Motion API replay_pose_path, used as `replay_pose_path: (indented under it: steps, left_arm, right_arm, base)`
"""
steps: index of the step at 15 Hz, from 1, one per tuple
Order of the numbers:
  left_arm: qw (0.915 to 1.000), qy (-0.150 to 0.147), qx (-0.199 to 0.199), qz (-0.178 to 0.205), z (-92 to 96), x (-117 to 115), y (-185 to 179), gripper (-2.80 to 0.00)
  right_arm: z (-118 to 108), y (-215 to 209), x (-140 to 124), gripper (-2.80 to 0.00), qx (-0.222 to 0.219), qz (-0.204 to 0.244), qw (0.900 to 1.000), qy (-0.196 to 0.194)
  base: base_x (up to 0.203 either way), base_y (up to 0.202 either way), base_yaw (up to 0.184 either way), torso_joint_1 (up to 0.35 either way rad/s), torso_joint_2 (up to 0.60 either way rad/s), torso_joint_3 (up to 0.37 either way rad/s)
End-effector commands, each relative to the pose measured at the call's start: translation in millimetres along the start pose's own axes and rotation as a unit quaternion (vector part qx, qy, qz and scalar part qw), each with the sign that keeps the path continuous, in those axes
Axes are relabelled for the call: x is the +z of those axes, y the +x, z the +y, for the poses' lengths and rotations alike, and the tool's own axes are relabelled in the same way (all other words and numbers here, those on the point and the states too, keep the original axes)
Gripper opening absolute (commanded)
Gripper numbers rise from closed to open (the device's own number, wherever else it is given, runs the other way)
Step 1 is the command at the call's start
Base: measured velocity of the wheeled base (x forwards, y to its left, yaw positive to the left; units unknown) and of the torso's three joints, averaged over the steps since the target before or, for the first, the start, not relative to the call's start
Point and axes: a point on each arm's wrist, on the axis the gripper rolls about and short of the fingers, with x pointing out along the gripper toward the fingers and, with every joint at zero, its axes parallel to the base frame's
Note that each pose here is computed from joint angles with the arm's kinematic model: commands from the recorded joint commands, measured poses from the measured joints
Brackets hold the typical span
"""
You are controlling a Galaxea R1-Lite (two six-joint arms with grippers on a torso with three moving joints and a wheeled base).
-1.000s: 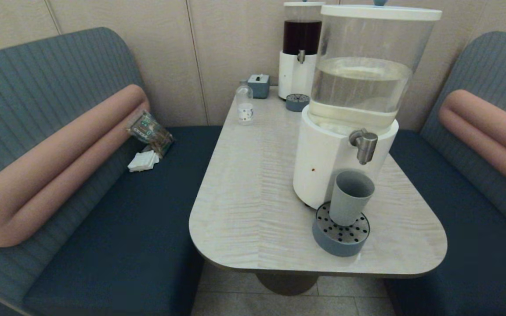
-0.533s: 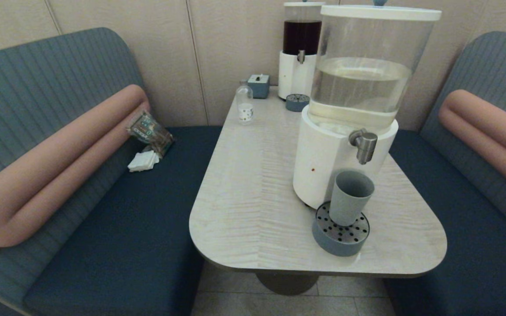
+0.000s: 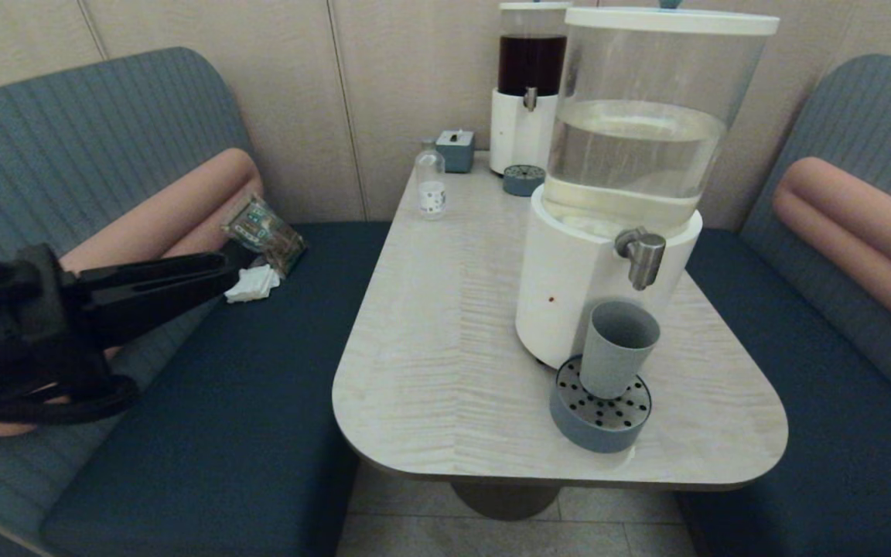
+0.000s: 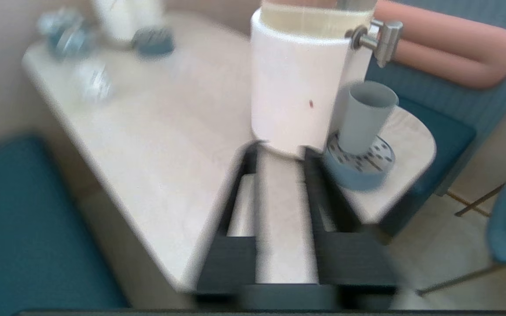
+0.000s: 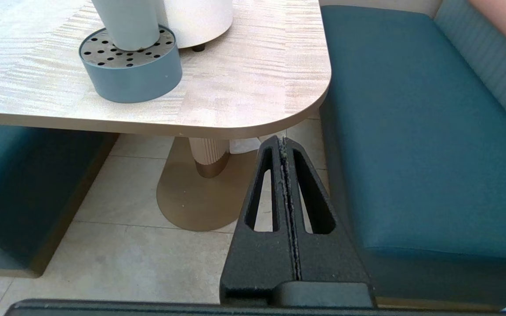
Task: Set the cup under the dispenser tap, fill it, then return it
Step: Place the cup next to the water dispenser
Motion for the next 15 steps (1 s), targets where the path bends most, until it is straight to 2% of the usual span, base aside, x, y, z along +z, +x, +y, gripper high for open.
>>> replay_pose_path:
  steps: [1, 4, 7, 11, 13, 15]
  left_arm:
    - [0.9994, 0.008, -0.032, -0.003, 28.3, -30, 47, 0.00]
    - [0.9952, 0.018, -0.095, -0.017, 17.5, -45, 77, 0.00]
    - [0.9908, 0.032, -0.131, -0.015, 11.1, -78, 112, 0.00]
    - [0.9839, 0.027, -0.176, -0.018, -33.6, -125, 170, 0.00]
    - [0.9833, 0.027, -0.178, -0.030, -55.6, -137, 201, 0.00]
    - [0.9827, 0.014, -0.180, -0.040, -74.5, -144, 222, 0.00]
  right_arm:
    - [0, 0, 0, -2.80, 0.000, 0.001, 1.000, 0.000]
    - [0, 0, 0, -2.80, 0.000, 0.001, 1.000, 0.000]
    - [0, 0, 0, -2.80, 0.000, 0.001, 1.000, 0.000]
    - [0, 0, 0, -2.80, 0.000, 0.001, 1.000, 0.000]
    - [0, 0, 0, -2.80, 0.000, 0.001, 1.000, 0.000]
    - [0, 0, 0, -2.80, 0.000, 0.001, 1.000, 0.000]
  base:
    - [0.000, 0.000, 0.000, 0.000, 0.00, 0.000]
    - [0.000, 0.000, 0.000, 0.000, 0.00, 0.000]
    - [0.000, 0.000, 0.000, 0.000, 0.00, 0.000]
    - [0.000, 0.000, 0.000, 0.000, 0.00, 0.000]
    - [0.000, 0.000, 0.000, 0.000, 0.00, 0.000]
    - [0.000, 0.000, 0.000, 0.000, 0.00, 0.000]
